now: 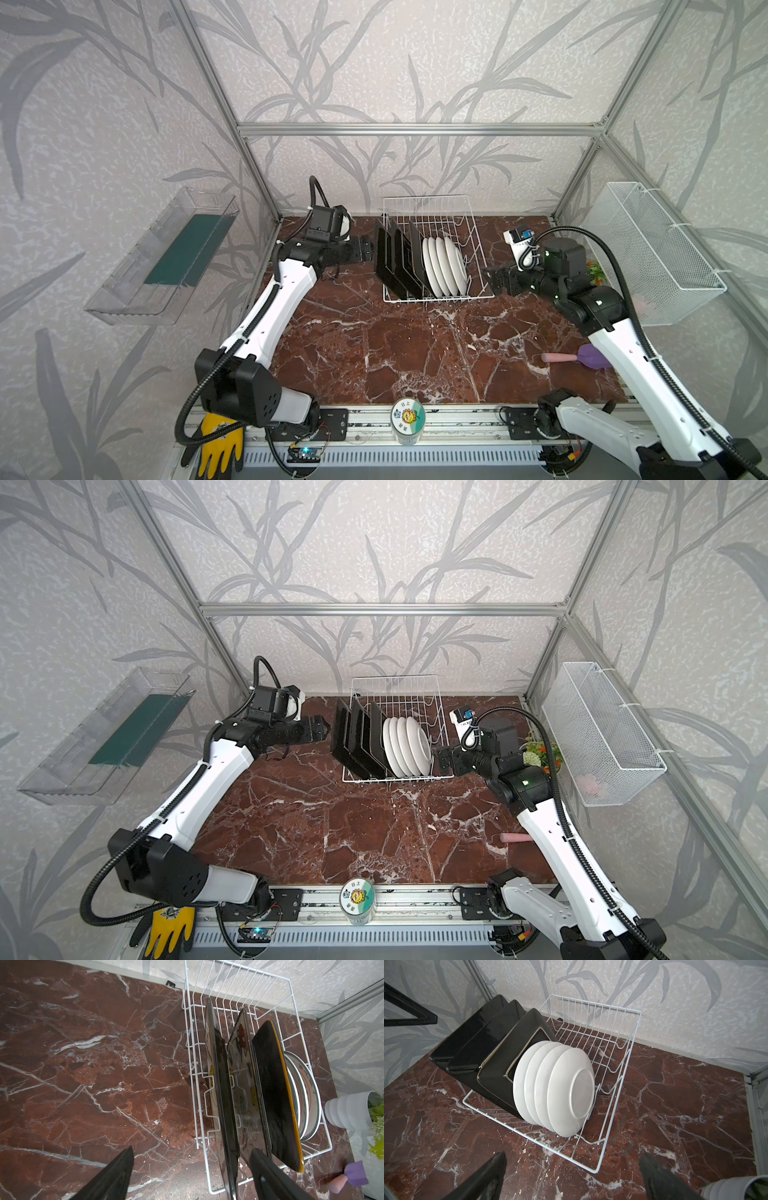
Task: Unload the plates from the dish rack
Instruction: 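Move the left gripper to the black plates while the right gripper approaches the rack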
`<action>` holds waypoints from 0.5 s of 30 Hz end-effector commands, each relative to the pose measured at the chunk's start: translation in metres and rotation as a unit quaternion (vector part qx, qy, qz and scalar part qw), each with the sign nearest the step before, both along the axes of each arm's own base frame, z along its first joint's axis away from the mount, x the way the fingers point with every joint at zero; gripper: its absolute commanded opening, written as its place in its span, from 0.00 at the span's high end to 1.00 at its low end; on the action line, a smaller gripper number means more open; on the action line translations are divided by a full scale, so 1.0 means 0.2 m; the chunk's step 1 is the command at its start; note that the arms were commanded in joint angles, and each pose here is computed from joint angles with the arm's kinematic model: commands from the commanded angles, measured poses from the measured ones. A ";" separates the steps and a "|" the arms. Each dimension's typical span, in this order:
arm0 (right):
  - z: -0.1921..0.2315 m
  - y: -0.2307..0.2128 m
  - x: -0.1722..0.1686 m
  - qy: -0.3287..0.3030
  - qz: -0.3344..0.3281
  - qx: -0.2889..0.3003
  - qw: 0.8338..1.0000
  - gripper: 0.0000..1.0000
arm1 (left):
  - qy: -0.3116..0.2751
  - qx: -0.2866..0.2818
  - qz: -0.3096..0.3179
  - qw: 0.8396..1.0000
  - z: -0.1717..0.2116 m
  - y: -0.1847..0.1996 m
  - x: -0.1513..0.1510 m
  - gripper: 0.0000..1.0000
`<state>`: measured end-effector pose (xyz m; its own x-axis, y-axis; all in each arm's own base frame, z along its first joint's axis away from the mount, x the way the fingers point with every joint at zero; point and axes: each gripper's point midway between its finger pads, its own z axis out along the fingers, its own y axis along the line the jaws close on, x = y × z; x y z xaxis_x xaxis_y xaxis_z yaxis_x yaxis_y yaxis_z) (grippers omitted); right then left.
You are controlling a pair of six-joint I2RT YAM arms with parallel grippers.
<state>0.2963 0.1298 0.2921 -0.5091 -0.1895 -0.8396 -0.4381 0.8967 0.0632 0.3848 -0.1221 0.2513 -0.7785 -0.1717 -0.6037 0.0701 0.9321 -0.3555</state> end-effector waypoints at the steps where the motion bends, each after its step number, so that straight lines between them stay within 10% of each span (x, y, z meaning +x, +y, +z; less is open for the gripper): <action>1: -0.01 -0.02 -0.01 0.008 -0.013 -0.019 1.000 0.01 | 0.001 -0.031 -0.026 0.999 0.03 -0.09 0.04 0.19; 15: -0.08 0.01 0.03 0.017 -0.013 -0.026 0.999 0.01 | 0.048 -0.015 -0.045 0.998 -0.17 -0.18 0.12 0.31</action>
<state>0.2999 0.1307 0.2795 -0.5381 -0.2163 -0.8147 -0.4173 0.9081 0.0346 0.4051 -0.1567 0.2118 -0.8526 -0.1237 -0.5077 0.1083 0.9086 -0.4033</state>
